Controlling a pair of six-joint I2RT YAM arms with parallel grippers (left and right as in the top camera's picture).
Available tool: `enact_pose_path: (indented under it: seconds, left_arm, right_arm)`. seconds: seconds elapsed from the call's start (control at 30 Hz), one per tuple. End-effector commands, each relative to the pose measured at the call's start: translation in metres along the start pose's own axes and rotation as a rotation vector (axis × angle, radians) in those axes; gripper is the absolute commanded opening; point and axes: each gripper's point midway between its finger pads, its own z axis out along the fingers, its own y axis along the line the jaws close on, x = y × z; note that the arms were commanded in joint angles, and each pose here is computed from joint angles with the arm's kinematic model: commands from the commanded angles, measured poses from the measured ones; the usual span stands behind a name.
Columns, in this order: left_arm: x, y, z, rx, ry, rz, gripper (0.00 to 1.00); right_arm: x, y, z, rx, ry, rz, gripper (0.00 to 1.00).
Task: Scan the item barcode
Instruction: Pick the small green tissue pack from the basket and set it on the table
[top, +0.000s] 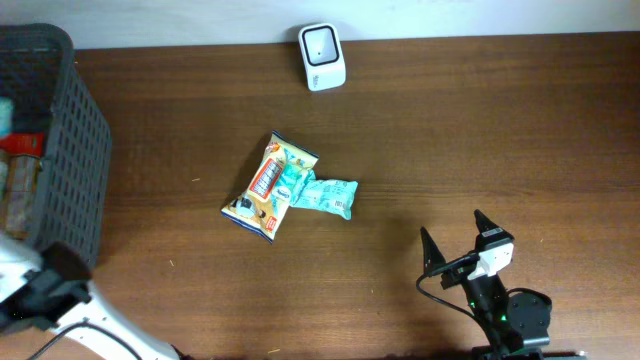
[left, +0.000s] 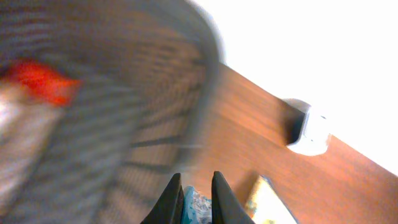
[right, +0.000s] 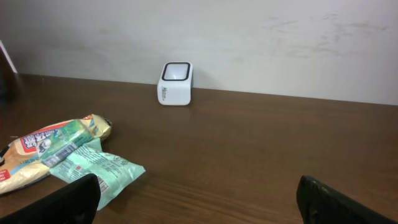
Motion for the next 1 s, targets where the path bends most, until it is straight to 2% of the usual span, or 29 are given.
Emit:
enact_pose_path:
  seconds: [0.0,0.1,0.2,0.3,0.4,0.5,0.53,0.57,0.6,0.67,0.73,0.77,0.87,0.97]
  left_arm:
    - [0.043,-0.124,0.040,0.201,0.141,0.177,0.00]
    - [0.092,-0.196,0.065,0.148,0.216,0.383,0.00]
    - [0.165,-0.256,0.090,0.068,0.322,0.608,0.00]
    - [0.253,-0.302,0.137,0.103,0.466,0.766,0.00]
    - [0.340,-0.315,0.184,0.180,0.615,0.827,0.00]
    - [0.393,-0.312,0.198,0.239,0.722,0.835,0.00]
    - [0.403,-0.311,0.201,0.241,0.733,0.847,0.12]
    - [0.410,-0.310,0.202,0.242,0.742,0.860,0.36]
    - [0.411,-0.309,0.203,0.224,0.735,0.871,0.68]
    - [0.402,-0.305,0.209,0.183,0.696,0.887,0.99]
    - [0.373,-0.304,0.208,0.128,0.622,0.890,1.00]
    - [0.343,-0.306,0.198,0.091,0.555,0.888,1.00]
    - [0.218,-0.309,0.133,0.033,0.279,0.801,1.00]
    - [0.110,-0.268,0.067,-0.011,0.037,0.612,1.00]
  right_arm:
    - [0.005,-0.001,0.001,0.007,0.010,0.010,0.99]
    - [0.005,-0.001,0.001,0.007,0.010,0.010,0.99]
    - [0.005,-0.001,0.001,0.007,0.010,0.010,0.99]
    - [0.005,-0.001,0.001,0.007,0.010,0.010,0.99]
    - [0.005,-0.001,0.001,0.007,0.010,0.010,0.99]
    - [0.005,-0.001,0.001,0.007,0.010,0.010,0.99]
    - [0.005,-0.001,0.001,0.007,0.010,0.010,0.99]
    - [0.005,-0.001,0.001,0.007,0.010,0.010,0.99]
    - [0.005,-0.001,0.001,0.007,0.010,0.010,0.99]
    - [0.005,-0.001,0.001,0.007,0.010,0.010,0.99]
    - [0.005,-0.001,0.001,0.007,0.010,0.010,0.99]
    - [0.005,-0.001,0.001,0.007,0.010,0.010,0.99]
    - [0.005,-0.001,0.001,0.007,0.010,0.010,0.99]
    - [0.005,-0.001,0.001,0.007,0.010,0.010,0.99]
